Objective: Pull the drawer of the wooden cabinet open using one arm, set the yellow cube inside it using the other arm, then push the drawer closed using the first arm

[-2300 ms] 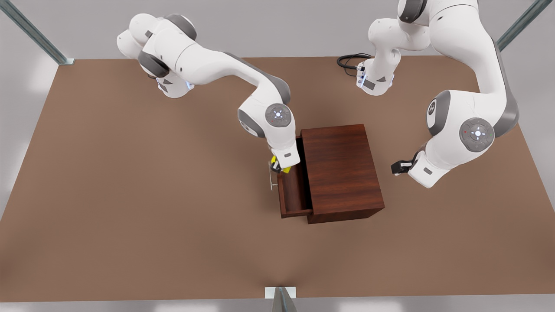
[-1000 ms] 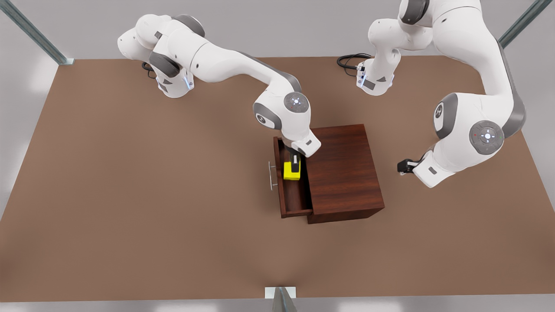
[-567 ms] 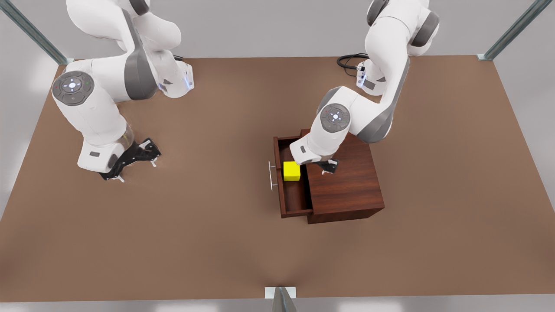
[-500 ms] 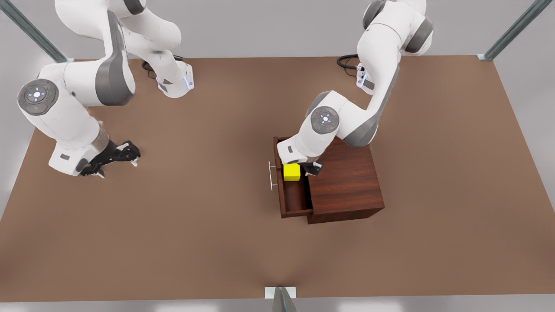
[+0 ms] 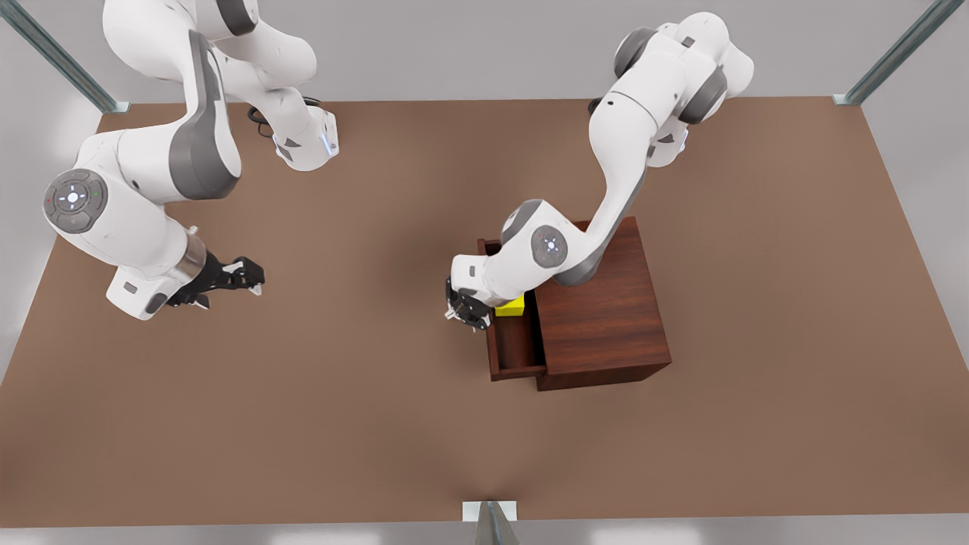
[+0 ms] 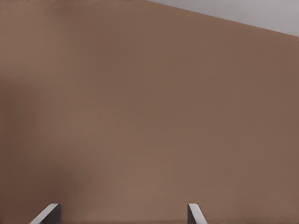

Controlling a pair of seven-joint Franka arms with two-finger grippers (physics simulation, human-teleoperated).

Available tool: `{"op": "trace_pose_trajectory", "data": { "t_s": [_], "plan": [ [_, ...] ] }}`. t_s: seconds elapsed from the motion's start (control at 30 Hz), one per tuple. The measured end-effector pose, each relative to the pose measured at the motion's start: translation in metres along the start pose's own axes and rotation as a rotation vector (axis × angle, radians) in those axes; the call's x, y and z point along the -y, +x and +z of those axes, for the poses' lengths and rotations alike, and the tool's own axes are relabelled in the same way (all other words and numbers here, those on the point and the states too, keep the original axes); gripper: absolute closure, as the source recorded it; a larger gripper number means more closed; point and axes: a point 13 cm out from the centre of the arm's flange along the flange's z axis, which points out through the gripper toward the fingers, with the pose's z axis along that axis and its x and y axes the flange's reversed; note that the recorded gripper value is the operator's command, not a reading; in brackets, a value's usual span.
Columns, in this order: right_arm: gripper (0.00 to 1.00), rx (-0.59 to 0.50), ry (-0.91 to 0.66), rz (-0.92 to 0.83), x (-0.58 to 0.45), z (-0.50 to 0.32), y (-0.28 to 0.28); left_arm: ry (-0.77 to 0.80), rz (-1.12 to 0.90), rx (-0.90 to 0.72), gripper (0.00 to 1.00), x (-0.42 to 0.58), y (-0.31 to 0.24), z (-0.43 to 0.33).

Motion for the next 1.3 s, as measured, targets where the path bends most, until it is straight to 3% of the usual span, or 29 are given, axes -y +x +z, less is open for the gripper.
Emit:
{"op": "trace_pose_trajectory", "data": {
  "t_s": [0.23, 0.5, 1.3],
  "plan": [
    [0.00, 0.028, -0.007, 0.037, -0.003, -0.012, -0.005, -0.045, 0.314, -0.121, 0.79, -0.020, 0.026, 0.003],
    [0.00, 0.030, -0.007, 0.066, -0.004, -0.012, -0.005, -0.019, 0.512, -0.206, 0.79, -0.008, 0.050, 0.037],
    [0.00, 0.028, -0.010, 0.106, -0.004, -0.010, -0.006, -0.034, 0.642, -0.341, 0.79, -0.058, 0.078, 0.007]
  ]
}}
